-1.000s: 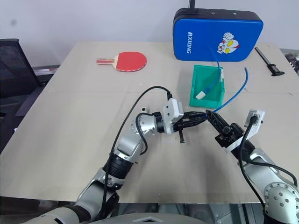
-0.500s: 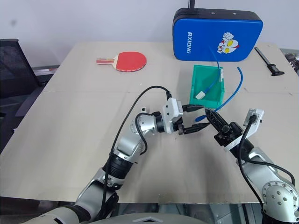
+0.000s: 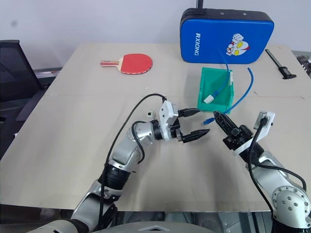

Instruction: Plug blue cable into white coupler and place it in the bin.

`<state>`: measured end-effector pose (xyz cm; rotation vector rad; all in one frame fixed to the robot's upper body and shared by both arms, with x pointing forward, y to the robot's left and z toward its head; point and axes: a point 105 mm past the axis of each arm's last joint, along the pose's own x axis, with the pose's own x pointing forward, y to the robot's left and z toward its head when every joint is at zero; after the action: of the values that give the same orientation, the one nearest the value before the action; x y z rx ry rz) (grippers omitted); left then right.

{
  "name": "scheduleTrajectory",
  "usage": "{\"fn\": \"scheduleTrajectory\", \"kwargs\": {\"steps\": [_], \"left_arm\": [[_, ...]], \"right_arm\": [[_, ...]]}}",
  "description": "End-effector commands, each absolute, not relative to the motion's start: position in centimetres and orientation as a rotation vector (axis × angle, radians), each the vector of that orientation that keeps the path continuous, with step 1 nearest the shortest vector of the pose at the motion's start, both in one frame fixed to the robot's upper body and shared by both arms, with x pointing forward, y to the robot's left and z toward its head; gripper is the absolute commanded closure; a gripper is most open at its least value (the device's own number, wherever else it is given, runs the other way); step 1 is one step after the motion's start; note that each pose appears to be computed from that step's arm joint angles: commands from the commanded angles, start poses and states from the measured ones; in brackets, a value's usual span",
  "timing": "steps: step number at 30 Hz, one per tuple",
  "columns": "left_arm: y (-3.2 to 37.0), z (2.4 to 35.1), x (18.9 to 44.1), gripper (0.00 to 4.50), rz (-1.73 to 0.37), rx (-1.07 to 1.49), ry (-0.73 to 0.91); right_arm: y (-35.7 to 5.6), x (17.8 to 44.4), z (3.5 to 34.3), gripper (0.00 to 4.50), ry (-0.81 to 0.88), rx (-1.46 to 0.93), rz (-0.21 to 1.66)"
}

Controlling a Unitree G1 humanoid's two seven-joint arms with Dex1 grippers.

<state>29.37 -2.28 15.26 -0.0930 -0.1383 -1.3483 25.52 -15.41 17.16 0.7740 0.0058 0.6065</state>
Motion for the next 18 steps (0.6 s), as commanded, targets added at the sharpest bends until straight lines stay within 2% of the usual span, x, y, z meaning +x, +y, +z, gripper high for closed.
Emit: {"fn": "scheduleTrajectory", "kwargs": {"steps": [1, 3, 6, 10, 12, 14, 18], "left_arm": [[-2.4, 16.8, 28.7, 0.10, -1.378, -0.145, -0.169], [-2.6, 16.6, 28.7, 0.10, -1.388, -0.097, -0.178], [-2.8, 16.2, 28.4, 0.76, -1.403, -0.051, -0.186], [-2.9, 15.7, 28.4, 2.60, -1.404, -0.005, -0.197], [-3.0, 15.5, 28.4, 3.37, -1.405, 0.017, -0.205], [-2.9, 15.4, 28.4, 4.39, -1.402, 0.020, -0.208], [-2.8, 15.3, 28.5, 4.46, -1.398, 0.020, -0.204]], "right_arm": [[-15.3, 25.4, 18.3, 4.50, -0.039, 0.765, 0.642], [-15.4, 25.4, 18.3, 4.50, -0.039, 0.764, 0.643], [-15.5, 25.4, 18.3, 4.50, -0.040, 0.764, 0.643], [-15.4, 25.4, 18.5, 4.50, -0.043, 0.765, 0.643], [-15.4, 25.4, 18.6, 4.50, -0.043, 0.767, 0.643], [-15.4, 25.4, 18.6, 4.50, -0.042, 0.769, 0.643], [-15.4, 25.4, 18.8, 4.50, -0.042, 0.769, 0.644]]}}
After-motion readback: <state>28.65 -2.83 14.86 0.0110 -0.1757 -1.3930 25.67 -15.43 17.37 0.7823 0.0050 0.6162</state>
